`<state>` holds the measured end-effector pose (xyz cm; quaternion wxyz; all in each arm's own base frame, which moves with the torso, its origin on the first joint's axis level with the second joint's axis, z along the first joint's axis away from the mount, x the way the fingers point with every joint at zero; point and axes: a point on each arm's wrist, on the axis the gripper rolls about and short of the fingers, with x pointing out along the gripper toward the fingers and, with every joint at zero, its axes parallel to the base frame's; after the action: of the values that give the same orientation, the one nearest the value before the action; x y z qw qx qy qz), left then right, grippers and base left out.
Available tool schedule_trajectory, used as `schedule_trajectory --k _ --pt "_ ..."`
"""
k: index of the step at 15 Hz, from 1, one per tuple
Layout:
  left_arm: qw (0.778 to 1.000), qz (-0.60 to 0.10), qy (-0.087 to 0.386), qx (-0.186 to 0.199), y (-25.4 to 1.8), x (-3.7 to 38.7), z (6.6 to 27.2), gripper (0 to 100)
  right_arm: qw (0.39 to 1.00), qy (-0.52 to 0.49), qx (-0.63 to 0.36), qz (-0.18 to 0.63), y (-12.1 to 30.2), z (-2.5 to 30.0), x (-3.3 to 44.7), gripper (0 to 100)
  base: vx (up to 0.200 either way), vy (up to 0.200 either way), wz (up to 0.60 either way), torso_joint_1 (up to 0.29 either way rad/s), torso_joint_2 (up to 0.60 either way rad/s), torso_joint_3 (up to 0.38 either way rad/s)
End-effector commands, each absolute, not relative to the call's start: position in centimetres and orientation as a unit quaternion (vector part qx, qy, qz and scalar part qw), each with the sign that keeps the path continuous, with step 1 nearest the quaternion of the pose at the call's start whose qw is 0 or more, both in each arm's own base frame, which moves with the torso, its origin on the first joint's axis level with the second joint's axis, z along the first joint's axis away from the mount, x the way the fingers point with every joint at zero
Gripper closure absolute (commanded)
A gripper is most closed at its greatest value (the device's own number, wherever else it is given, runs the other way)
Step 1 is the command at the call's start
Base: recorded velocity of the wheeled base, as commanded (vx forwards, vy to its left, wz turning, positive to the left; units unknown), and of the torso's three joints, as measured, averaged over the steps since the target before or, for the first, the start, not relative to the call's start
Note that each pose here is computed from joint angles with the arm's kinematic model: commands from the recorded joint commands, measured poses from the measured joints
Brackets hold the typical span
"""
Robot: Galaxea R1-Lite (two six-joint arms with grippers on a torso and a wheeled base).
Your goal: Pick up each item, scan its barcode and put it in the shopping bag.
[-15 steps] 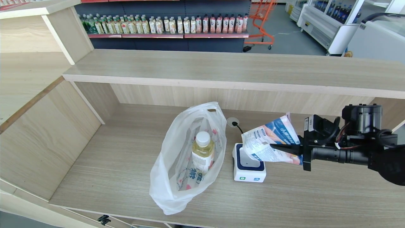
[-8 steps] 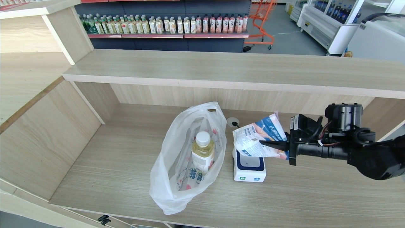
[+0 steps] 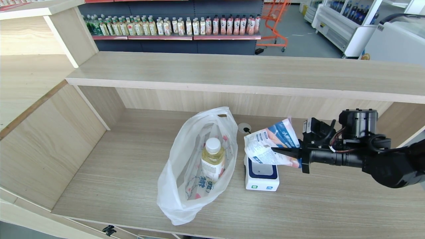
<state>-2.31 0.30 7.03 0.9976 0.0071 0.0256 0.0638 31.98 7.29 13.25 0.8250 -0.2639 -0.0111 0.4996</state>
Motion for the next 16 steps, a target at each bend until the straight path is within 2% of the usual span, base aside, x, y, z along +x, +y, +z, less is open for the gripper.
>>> schedule_trajectory --k 1,3,5,8,16 --pt "0.998 0.064 0.026 0.007 0.3 -2.3 7.0 0 0.845 -0.021 -0.216 0.489 7.2 16.9 30.6 100 0.000 0.000 0.00 0.000 0.00 0.000" --pt "0.998 0.064 0.026 0.007 0.3 -2.3 7.0 0 0.886 0.018 -0.101 0.451 7.9 19.8 28.8 100 0.000 0.000 0.00 0.000 0.00 0.000" --pt "0.998 0.064 0.026 0.007 0.3 -2.3 7.0 0 0.907 0.047 -0.022 0.419 9.6 20.8 29.6 100 0.000 0.000 0.00 0.000 0.00 0.000" --pt "0.998 0.064 0.026 0.007 0.3 -2.3 7.0 0 0.894 0.102 0.003 0.437 12.3 18.3 32.2 100 0.000 0.000 0.00 0.000 0.00 0.000" --pt "0.998 0.064 0.026 0.007 0.3 -2.3 7.0 0 0.874 0.101 -0.028 0.475 17.5 12.1 37.5 100 0.000 0.000 0.00 0.000 0.00 0.000"
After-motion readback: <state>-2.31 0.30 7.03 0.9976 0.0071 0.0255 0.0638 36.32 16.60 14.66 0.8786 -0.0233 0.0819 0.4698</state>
